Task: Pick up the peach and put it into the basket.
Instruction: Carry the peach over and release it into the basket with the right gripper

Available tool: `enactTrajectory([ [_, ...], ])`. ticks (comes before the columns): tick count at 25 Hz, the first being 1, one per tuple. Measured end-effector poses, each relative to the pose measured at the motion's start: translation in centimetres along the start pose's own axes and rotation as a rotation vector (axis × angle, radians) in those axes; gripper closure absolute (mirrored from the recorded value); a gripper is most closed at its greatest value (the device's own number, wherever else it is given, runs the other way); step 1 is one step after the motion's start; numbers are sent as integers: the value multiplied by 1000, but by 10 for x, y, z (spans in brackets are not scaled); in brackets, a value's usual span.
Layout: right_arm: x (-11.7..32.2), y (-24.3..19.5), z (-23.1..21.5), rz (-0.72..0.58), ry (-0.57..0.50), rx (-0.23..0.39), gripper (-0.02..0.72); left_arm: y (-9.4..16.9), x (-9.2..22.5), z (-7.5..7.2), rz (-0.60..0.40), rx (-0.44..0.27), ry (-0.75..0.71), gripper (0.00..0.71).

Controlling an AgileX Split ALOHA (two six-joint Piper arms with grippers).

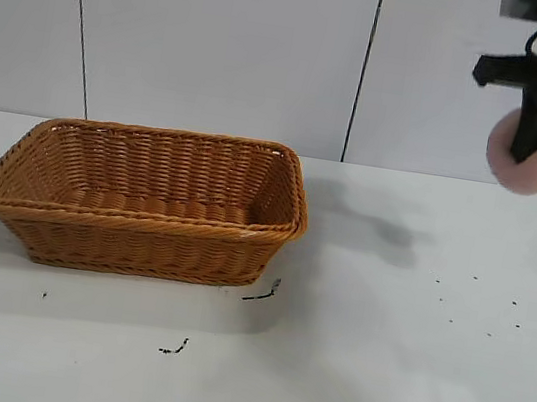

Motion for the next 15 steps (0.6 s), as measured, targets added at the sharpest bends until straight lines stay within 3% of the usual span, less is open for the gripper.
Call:
enactTrajectory([
  [6, -36, 15, 27, -44, 56, -23, 718, 0, 0, 0, 0, 0, 0, 17],
  [15, -45, 16, 158, -135, 289, -167, 718, 0, 0, 0, 0, 0, 0, 17],
])
Point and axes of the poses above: a point on each arm's last joint axis where the gripper is mounted, y pointing back along that axis away from the gripper, z along the wrist's bending axis when the last joint is at zero, x = y × z, the point moved 1 cm from there along -y, pointing out along that axis toward the gripper, and after that the axes turned 5 degrees about -y, right-handed, at the moved point
